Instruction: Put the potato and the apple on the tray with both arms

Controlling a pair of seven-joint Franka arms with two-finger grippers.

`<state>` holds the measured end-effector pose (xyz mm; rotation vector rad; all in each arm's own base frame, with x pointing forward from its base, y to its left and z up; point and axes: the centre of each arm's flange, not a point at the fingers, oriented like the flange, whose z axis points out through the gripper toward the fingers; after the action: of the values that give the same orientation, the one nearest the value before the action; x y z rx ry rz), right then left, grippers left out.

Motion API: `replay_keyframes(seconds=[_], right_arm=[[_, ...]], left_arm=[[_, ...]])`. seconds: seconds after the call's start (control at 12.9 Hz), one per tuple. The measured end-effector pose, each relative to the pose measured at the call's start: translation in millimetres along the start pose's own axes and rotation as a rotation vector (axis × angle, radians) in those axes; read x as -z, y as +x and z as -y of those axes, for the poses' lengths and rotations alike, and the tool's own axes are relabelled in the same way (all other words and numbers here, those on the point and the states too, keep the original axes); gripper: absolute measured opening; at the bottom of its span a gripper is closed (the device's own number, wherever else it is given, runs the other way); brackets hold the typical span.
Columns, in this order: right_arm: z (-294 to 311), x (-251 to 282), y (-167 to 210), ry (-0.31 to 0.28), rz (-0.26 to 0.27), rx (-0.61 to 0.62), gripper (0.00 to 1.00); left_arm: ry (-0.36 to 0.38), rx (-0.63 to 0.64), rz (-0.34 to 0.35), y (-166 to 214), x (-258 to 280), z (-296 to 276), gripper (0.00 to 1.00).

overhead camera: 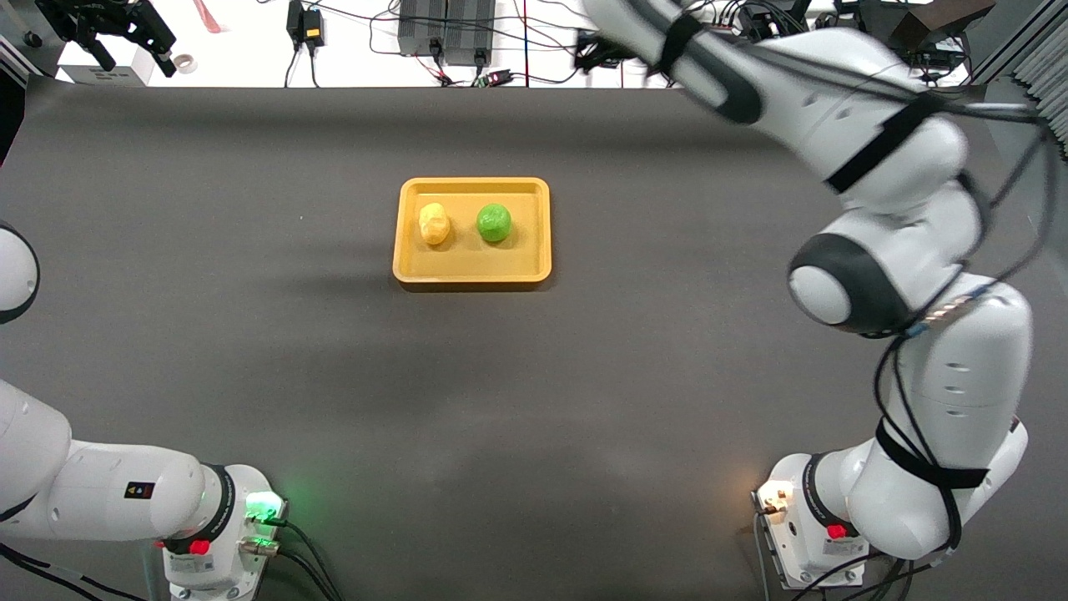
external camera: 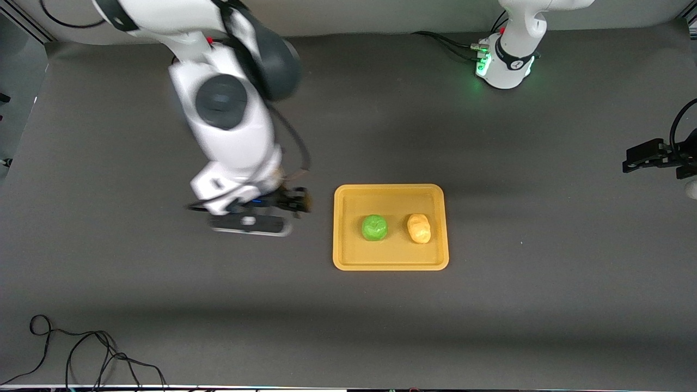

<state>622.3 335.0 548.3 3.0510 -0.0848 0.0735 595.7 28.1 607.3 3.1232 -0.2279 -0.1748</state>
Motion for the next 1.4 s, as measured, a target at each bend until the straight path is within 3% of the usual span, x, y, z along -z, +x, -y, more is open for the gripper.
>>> replay_keyframes(seconds=[0.23, 0.54, 1.09, 1.4], right_arm=[[-132, 35, 7, 0.01, 0.031, 0.092, 1.0], [-274, 45, -15, 0.036, 0.038, 0.098, 1.0], [-372, 32, -30, 0.042, 0.04, 0.035, 1.0], [-372, 32, -30, 0.042, 0.039, 0.039, 1.0]], left_arm=[[-0.001, 0.0, -0.001, 0, 0, 0, 1.0], [-0.001, 0.0, -0.001, 0, 0, 0, 1.0], [-0.001, -0.001, -0.001, 0, 0, 0, 0.99], [0.0, -0.001, -0.001, 0, 0, 0, 1.0]])
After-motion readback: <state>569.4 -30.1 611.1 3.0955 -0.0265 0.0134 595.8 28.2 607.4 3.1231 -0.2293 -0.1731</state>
